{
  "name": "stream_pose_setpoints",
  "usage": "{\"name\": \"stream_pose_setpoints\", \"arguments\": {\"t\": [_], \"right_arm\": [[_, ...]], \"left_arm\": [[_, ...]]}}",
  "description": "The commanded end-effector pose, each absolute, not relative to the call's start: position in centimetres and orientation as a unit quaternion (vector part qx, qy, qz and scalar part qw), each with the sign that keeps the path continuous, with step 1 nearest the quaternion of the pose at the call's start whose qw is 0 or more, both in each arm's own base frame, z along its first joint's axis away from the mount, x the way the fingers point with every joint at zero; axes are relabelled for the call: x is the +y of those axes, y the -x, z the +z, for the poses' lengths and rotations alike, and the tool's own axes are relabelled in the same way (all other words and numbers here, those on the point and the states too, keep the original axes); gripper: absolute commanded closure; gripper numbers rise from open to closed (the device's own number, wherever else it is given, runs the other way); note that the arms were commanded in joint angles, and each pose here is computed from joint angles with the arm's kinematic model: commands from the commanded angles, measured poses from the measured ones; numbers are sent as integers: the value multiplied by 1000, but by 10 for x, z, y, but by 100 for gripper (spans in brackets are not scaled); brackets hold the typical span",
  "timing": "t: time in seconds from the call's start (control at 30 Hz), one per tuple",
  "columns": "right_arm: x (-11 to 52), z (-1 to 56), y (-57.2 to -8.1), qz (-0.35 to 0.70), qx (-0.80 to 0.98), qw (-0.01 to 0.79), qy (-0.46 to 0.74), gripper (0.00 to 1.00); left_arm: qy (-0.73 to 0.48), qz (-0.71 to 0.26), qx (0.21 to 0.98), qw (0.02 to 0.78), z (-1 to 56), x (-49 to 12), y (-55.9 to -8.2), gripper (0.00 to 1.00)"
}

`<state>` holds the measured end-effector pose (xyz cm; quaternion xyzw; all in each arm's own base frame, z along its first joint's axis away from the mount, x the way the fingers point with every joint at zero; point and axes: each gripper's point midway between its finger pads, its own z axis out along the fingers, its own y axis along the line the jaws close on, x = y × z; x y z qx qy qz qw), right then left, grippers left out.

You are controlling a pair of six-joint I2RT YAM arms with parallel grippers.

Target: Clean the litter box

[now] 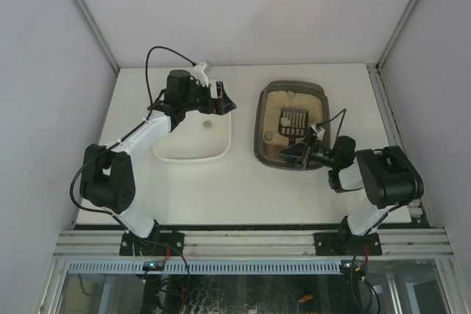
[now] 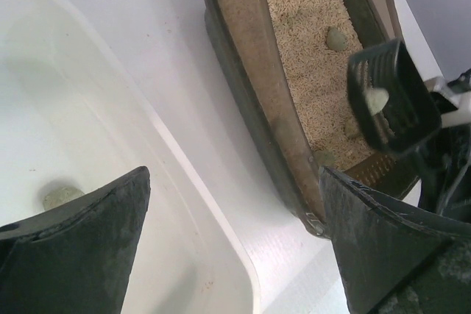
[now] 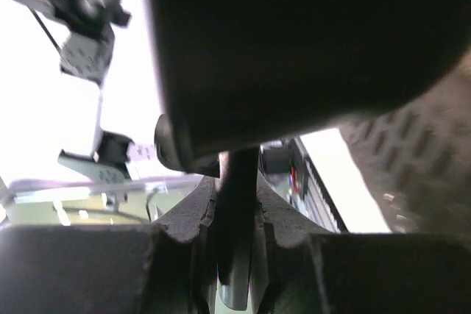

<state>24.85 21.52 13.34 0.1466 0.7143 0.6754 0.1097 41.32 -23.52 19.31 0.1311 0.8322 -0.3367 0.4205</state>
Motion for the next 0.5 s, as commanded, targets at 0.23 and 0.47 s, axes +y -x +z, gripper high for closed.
{"name": "stream_pose_setpoints", "arguments": {"t": [0.23, 0.47], "right_arm": [[195, 141, -266, 675, 704, 162, -147, 100], [200, 151, -268, 663, 719, 167, -126, 100]], "left_arm": [[-145, -327, 824, 439, 204, -223, -407, 0], [-146, -326, 824, 439, 207, -222, -409, 0]]}}
